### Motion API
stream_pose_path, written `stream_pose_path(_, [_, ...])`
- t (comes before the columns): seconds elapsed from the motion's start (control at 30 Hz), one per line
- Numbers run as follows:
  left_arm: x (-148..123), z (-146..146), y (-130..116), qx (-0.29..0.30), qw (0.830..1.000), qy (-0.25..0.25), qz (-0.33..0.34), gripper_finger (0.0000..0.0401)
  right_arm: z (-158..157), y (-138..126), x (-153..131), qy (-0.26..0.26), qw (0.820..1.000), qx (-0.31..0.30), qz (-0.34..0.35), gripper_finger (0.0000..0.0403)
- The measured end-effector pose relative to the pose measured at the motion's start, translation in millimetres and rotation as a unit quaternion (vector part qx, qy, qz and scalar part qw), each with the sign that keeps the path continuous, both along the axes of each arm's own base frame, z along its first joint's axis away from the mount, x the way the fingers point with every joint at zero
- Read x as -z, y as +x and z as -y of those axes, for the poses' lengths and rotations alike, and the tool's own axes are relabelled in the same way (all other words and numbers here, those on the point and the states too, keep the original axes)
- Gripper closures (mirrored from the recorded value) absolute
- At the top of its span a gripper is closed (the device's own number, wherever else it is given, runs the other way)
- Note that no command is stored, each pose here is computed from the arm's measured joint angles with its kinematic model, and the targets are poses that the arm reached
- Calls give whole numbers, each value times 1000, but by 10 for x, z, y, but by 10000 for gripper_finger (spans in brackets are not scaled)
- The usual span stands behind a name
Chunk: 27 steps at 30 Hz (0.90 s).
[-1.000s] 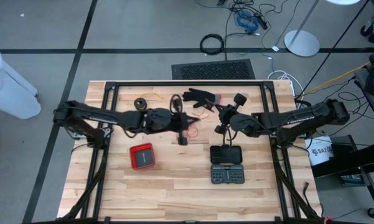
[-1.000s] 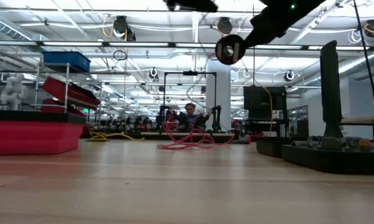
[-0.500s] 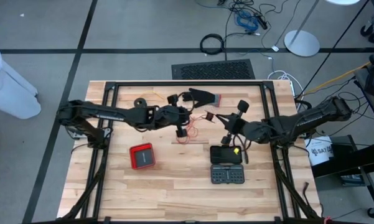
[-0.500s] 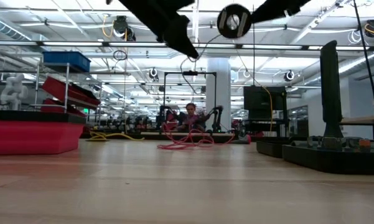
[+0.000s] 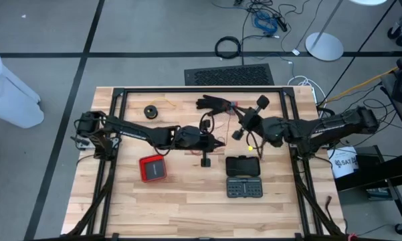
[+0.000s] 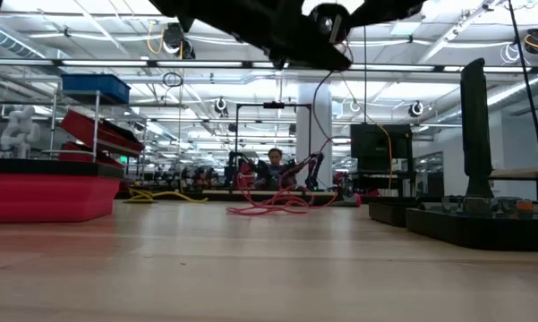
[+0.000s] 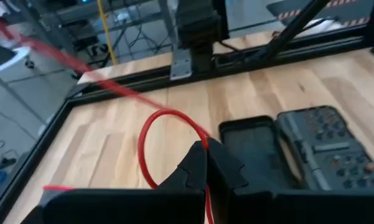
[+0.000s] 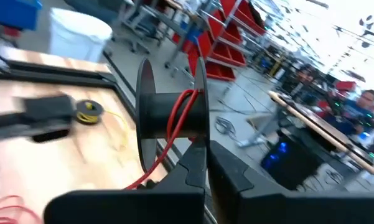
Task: Coil cords
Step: Uncoil the red wire from the spool
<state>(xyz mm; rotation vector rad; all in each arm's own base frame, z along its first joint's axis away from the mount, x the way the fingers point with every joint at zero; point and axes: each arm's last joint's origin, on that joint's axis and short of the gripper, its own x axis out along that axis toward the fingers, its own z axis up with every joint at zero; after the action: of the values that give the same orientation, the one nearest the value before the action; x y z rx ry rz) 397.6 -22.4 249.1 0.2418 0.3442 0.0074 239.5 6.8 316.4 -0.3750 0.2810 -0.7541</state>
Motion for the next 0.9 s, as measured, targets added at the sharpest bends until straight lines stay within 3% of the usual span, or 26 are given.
stream_pose_path(0.27, [-337, 106, -126, 12, 999, 23, 33, 401, 90, 80, 303, 18, 995, 28, -95, 403])
stream_pose_path(0.53, [-662, -54, -451, -98, 991, 94, 5, 401, -39, -28, 430, 49, 989, 18, -140, 403])
stream_pose_path(0.7, [-550, -254, -500, -153, 979, 119, -62, 401, -188, -54, 400, 60, 990, -22, -126, 403])
stream_pose_path(0.9, [-245, -498, -508, -182, 974, 81, -111, 401, -328, -102, 270, 69, 992, -67, -78, 403])
